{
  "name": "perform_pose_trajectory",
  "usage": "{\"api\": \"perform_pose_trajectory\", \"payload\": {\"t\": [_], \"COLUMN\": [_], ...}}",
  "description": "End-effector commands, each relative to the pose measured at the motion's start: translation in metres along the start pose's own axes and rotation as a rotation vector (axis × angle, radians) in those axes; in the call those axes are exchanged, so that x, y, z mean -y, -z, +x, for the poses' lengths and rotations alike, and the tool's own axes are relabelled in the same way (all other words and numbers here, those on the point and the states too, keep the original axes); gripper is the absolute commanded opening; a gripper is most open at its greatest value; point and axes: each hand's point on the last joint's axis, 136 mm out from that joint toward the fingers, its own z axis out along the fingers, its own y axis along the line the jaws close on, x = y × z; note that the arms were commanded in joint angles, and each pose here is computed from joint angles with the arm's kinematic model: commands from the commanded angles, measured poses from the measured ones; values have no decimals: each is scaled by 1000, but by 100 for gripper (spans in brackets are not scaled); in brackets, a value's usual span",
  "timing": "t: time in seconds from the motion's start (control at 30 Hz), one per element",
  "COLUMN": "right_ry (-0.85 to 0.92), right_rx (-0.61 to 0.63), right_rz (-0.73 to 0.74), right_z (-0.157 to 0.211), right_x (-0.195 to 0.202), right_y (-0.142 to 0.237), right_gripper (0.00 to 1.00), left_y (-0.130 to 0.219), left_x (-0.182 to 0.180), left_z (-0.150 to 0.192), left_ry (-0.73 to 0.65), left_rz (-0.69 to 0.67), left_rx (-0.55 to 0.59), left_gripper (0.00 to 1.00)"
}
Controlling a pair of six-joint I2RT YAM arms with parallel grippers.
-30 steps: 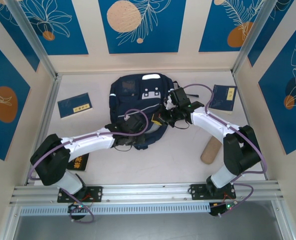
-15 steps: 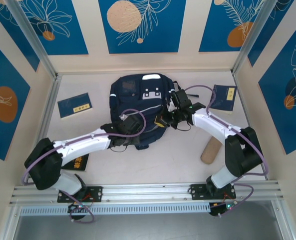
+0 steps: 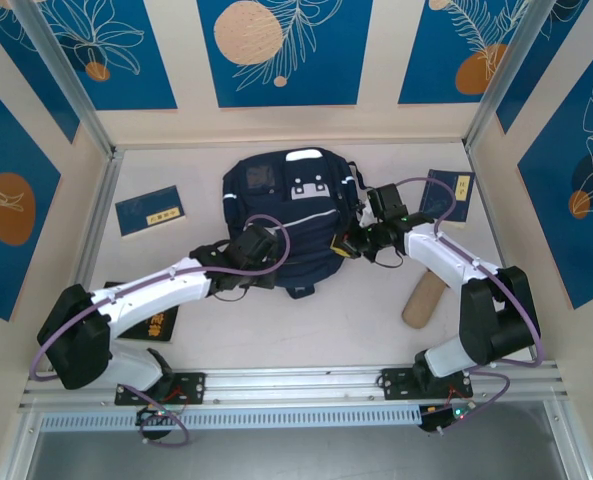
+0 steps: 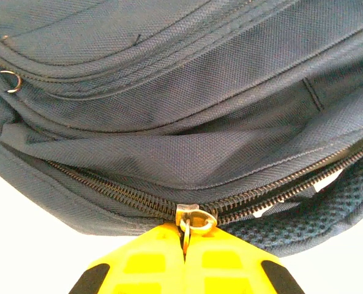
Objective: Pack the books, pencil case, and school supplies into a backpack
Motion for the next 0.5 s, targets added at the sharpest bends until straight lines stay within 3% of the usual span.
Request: {"api": "perform_pose_trajectory", "payload": {"t": [0.0, 0.1, 0.23, 0.27, 0.4, 0.47], "right_ry": [1, 7, 33, 44, 35, -3], "right_rx": [52, 62, 41, 21, 13, 42], "right_rz": [73, 93, 75, 61, 46, 55], "right_z": [-13, -15, -13, -10, -1, 2], "right_x": [19, 20, 14, 10, 4, 5], "right_y": [10, 13, 12, 10, 13, 20], "right_gripper": [4, 4, 5, 10, 48, 58], "left_y": [3, 2, 3, 4, 7, 7], "left_x": [-15, -20, -3, 5, 38, 52], "left_z": [1, 5, 10, 10, 8, 6], "left_ry": [-68, -73, -81, -82, -82, -74], "left_rz": [-54, -79, 26, 70, 231, 295], "left_rx": [-51, -87, -143, -156, -205, -217], "left_gripper": [0, 0, 0, 0, 0, 0]}}
